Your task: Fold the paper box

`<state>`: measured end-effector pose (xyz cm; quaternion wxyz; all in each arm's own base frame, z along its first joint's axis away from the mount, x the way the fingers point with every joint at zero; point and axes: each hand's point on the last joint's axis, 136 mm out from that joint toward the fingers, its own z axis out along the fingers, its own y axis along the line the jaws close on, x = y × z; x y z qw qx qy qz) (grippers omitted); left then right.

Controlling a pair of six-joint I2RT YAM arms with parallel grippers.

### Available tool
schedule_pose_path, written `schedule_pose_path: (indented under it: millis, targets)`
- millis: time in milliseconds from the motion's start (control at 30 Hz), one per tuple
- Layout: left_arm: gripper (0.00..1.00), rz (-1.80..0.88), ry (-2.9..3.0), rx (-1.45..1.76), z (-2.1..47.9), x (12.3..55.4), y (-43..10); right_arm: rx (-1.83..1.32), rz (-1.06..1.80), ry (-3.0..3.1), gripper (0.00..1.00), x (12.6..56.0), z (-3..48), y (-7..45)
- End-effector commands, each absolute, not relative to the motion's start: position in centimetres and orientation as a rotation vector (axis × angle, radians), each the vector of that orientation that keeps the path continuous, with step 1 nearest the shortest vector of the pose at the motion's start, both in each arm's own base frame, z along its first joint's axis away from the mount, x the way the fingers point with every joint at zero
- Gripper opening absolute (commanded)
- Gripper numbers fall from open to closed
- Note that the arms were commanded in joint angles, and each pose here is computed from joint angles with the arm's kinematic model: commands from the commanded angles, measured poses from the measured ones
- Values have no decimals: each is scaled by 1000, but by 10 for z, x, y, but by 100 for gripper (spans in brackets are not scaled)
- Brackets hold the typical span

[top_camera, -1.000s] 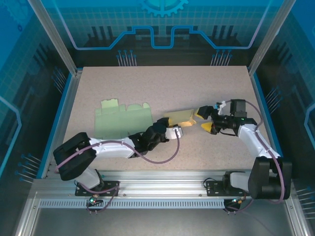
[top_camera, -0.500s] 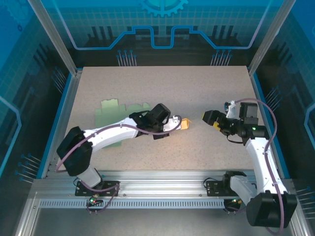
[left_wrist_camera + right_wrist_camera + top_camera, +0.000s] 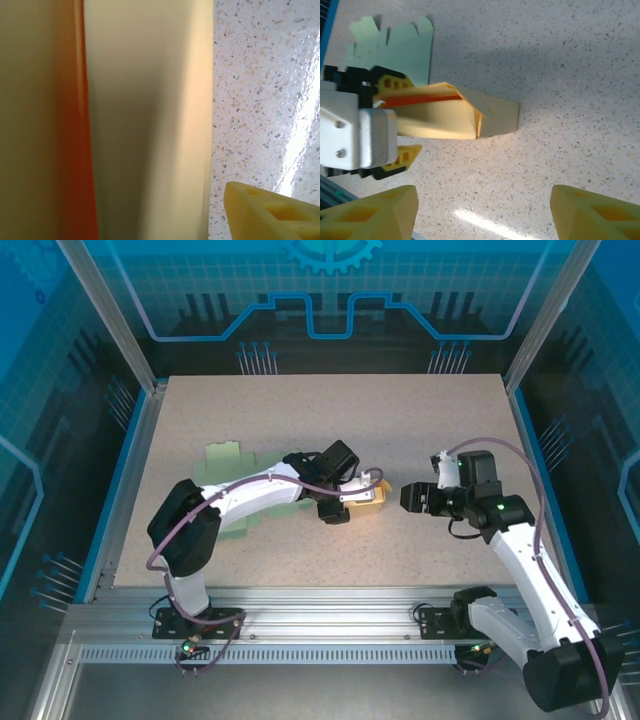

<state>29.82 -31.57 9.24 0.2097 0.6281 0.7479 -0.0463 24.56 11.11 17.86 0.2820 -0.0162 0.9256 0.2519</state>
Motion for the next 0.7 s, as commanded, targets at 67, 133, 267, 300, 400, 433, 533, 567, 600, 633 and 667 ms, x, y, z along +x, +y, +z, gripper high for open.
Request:
schedule_pose_path:
  millis: [67,133,267,300,400,433,533,567,600,633,667]
  targets:
    - [70,-133,2042,1715,110,302,-316,-141,559,2478,69,263,179,115]
    - [74,-131,2019,1691,118,303,-316,-166,537,2479,68,270,181,117]
    - [77,-132,1990,1663,128,304,-316,-225,532,2465,67,283,185,125]
    - [76,-130,1992,1661,127,305,-315,-244,531,2463,66,286,185,128]
    - [76,-123,2006,1657,122,309,-314,-297,541,2448,60,296,186,139]
    - [76,-115,2009,1659,121,310,-314,-312,548,2446,60,299,186,142]
    - [75,-103,2019,1661,116,312,-314,-353,563,2460,60,309,180,151]
    - [74,-103,2021,1659,115,313,-314,-365,562,2467,61,313,178,154]
    - [73,-103,2019,1659,115,313,-314,-375,557,2477,61,315,175,156]
    - [73,-105,2018,1657,116,314,-314,-382,551,2484,61,318,173,157]
    - [72,-104,2016,1656,115,314,-315,-388,542,2497,61,321,169,158]
